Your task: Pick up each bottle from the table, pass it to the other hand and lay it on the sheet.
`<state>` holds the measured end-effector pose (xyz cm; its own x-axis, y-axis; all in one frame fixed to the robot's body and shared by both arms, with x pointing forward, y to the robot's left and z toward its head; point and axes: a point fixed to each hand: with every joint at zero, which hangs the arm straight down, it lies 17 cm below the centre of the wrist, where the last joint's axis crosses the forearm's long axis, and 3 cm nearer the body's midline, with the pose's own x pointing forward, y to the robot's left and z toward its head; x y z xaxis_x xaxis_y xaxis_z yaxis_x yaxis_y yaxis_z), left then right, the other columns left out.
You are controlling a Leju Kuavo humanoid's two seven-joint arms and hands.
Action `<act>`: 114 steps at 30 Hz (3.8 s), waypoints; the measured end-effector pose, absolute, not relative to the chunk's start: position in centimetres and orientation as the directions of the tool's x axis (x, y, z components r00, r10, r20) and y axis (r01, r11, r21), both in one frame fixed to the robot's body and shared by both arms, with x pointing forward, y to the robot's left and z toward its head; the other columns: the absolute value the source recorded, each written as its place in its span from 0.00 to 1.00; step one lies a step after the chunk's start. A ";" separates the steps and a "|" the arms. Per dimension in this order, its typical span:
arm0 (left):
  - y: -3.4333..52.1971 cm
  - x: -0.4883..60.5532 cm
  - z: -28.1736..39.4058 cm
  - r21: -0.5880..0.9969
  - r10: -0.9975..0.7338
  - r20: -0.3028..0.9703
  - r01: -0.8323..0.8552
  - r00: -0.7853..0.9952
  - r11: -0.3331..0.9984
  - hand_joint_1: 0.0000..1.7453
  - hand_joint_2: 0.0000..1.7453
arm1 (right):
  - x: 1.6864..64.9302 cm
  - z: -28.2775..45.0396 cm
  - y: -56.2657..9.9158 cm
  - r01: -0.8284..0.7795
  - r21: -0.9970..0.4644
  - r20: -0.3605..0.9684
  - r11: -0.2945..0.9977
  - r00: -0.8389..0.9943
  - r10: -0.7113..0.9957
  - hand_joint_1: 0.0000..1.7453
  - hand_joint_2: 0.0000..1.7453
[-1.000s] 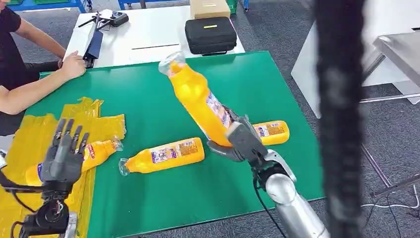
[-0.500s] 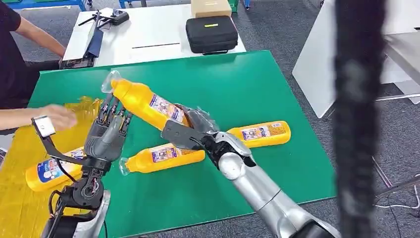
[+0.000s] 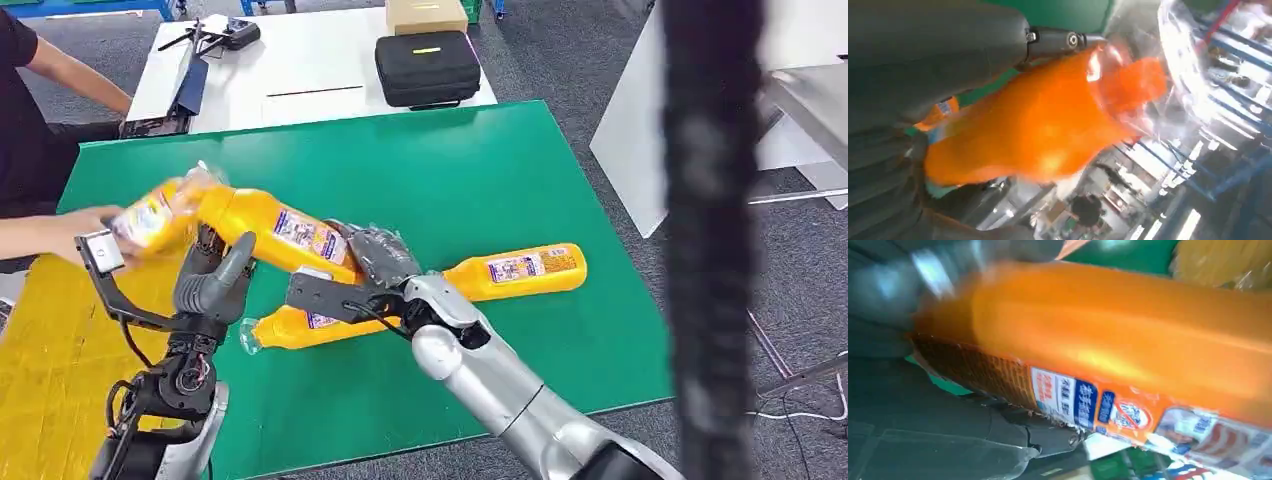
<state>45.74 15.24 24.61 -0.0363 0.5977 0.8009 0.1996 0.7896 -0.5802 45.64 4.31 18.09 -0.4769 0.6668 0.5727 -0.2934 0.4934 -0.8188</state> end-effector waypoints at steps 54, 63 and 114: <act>27.2 47.7 33.5 0.238 -0.497 0.683 -0.480 -0.536 0.844 1.00 1.00 | 44.7 9.7 4.3 -0.371 -0.910 0.355 0.182 -0.474 0.806 0.00 0.00; 28.5 47.8 33.3 0.342 -0.644 0.611 -0.580 -0.461 0.739 1.00 1.00 | 44.7 8.9 3.9 -0.383 -0.912 0.330 0.146 -0.474 0.816 0.00 0.00; 28.6 51.8 21.0 0.361 -0.403 0.889 -0.209 -0.219 0.909 0.00 0.00 | 47.5 3.7 -1.7 -0.300 -0.935 -0.018 -0.192 -0.500 0.866 0.00 1.00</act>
<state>51.76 28.56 21.02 -0.2190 -0.4029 0.8886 -0.2085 0.9090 0.3608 47.46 -1.75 3.68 -0.4996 0.8661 -0.0175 -0.2996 -0.1917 -0.9346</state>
